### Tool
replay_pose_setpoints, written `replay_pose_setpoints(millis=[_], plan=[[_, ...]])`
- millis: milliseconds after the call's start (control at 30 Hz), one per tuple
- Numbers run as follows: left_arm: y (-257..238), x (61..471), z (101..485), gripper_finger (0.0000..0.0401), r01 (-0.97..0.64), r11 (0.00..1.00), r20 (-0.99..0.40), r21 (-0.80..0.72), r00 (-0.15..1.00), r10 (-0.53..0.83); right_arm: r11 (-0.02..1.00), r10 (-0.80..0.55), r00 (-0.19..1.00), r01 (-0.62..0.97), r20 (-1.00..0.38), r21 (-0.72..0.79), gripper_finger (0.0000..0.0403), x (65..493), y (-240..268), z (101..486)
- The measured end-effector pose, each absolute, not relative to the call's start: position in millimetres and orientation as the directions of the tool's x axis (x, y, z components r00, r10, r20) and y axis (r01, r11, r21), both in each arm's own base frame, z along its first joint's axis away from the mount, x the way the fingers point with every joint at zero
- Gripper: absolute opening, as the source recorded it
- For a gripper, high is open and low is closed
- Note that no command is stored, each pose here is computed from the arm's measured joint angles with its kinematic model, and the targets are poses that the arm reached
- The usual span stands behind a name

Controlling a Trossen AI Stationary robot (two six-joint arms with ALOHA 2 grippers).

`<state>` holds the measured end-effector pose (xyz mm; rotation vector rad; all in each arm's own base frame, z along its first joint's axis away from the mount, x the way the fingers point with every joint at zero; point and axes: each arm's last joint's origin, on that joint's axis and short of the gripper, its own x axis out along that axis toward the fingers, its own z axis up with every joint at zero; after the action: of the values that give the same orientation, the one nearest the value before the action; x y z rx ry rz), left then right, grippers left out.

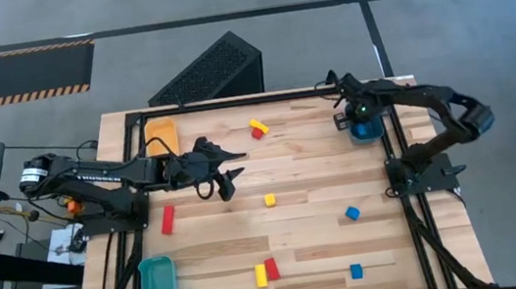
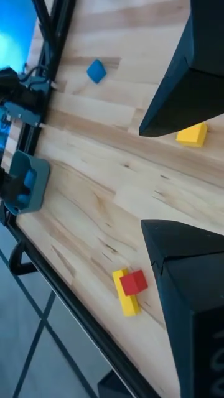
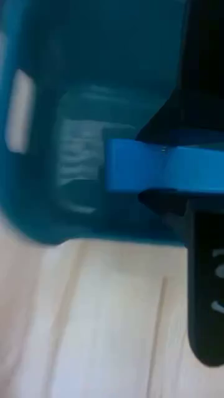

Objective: Sort & place blocks by color
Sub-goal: Put the top blue block into the blue bin

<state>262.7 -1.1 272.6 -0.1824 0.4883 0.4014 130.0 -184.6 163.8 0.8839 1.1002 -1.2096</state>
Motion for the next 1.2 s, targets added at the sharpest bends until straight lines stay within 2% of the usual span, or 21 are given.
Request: replay_pose_setpoints(millis=[67,167,300,400,667,800,933,1033,1200], plan=[[-1,262,272,0.0219,-0.424,0.903,-0.493,-0.068,0.802,0.339,0.167,-0.233,-0.036,0.983,-0.972,-0.076,0.0084,132,-184,156],[-1,262,271,0.0219,-0.431,0.899,-0.499,-0.078,0.797,0.339,0.175,-0.245,-0.078,0.977,-0.966,-0.123,0.0125,138,-182,152],[-3,260,269,0.0219,-0.425,0.903,-0.527,-0.065,0.783,0.33,0.186,-0.24,-0.084,0.974,-0.967,-0.131,0.0176,141,-180,150],[-4,259,267,0.0219,-0.422,0.905,-0.546,-0.054,0.771,0.327,0.185,-0.242,-0.083,0.974,-0.967,-0.13,0.0193,141,-180,151],[-3,258,266,0.0219,-0.425,0.904,-0.555,-0.047,0.764,0.33,0.186,-0.297,-0.036,0.978,-0.954,-0.095,0.0187,137,-175,168],[-1,258,266,0.0219,-0.418,0.908,-0.556,-0.039,0.764,0.328,0.226,-0.375,0.059,0.974,-0.925,-0.029,0.018,138,-163,192],[2,259,267,0.0219,-0.418,0.907,-0.547,-0.051,0.772,0.325,0.31,-0.43,0.195,0.949,-0.882,0.059,0.017,143,-139,216],[4,263,271,0.0219,-0.374,0.924,-0.51,-0.076,0.811,0.286,0.363,-0.398,0.28,0.922,-0.874,0.13,0.0161,149,-115,224],[4,270,285,0.0219,-0.305,0.949,-0.38,-0.084,0.89,0.252,0.42,-0.245,0.307,0.889,-0.92,0.185,0.0148,152,-68,212]])
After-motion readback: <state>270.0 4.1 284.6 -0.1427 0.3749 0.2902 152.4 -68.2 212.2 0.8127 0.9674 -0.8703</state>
